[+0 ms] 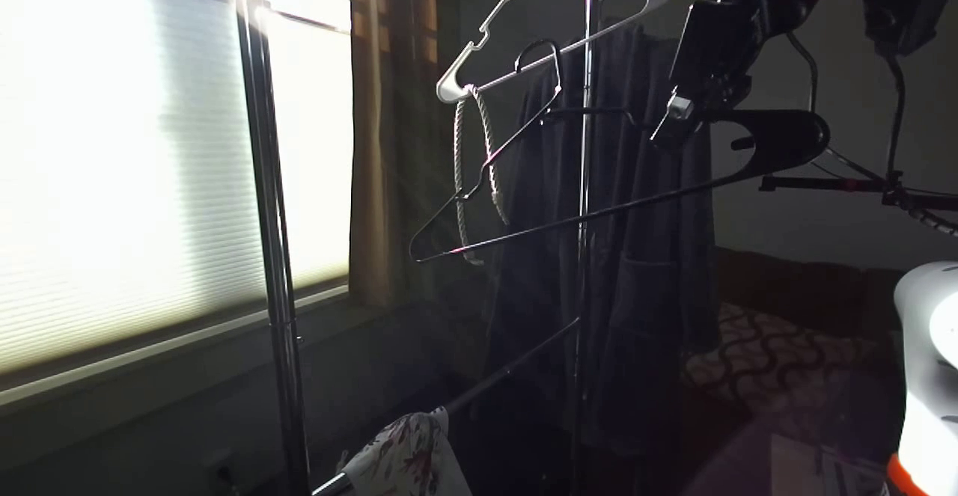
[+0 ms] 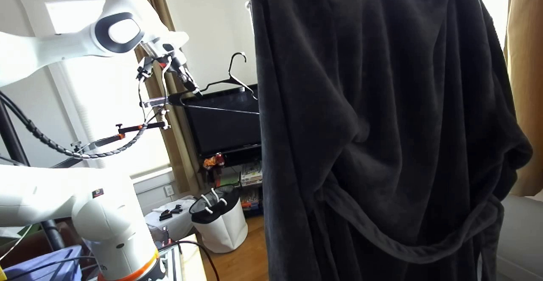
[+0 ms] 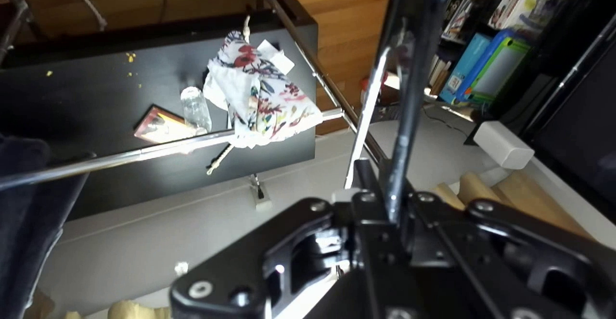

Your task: Hang the black clothes hanger on the white one

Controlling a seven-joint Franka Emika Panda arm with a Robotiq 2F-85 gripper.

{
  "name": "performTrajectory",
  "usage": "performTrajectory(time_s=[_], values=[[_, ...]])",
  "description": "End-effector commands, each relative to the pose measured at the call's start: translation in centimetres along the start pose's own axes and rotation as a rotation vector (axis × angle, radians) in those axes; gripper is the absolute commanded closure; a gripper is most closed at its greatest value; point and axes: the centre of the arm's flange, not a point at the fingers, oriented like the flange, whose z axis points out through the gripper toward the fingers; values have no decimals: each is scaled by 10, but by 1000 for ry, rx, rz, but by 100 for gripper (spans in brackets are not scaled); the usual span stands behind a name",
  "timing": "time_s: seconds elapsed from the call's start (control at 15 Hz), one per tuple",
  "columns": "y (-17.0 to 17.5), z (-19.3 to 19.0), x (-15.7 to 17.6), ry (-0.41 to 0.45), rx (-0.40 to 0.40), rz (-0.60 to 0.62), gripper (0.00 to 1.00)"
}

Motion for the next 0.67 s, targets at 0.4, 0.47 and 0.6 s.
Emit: performTrajectory(time_s=[0.4, 0.47, 0.6], values=[[34, -50, -64, 47, -304, 302, 98], [37, -52, -64, 70, -337, 332, 98], [45, -56, -60, 141, -392, 380, 98]])
